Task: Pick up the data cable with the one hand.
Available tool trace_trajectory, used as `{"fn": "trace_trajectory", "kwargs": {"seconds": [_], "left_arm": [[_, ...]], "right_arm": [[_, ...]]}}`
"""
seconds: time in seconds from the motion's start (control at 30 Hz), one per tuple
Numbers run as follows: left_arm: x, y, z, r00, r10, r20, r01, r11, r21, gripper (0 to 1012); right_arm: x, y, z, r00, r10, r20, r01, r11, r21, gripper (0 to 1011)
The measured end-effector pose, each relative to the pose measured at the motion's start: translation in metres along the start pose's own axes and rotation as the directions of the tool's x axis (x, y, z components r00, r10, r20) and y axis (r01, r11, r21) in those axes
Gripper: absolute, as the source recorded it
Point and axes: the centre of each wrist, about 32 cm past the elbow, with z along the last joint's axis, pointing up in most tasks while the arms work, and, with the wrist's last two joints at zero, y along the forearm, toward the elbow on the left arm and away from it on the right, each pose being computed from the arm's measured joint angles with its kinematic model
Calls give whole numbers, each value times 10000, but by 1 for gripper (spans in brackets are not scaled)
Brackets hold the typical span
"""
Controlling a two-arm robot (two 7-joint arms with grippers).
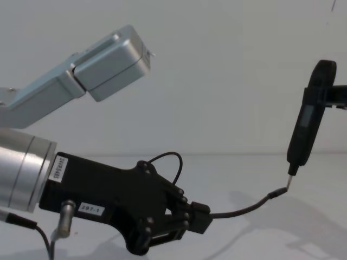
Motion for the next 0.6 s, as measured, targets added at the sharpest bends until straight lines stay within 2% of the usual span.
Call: {"fn": "trace_trajectory", "kwargs": {"seconds": [0.6], "left_arm": [[0, 0, 0, 10000, 0, 0, 0, 10000, 1, 42]], "right_arm": [[1, -5, 0, 9998, 148, 122, -148, 9999, 15, 279]]}}
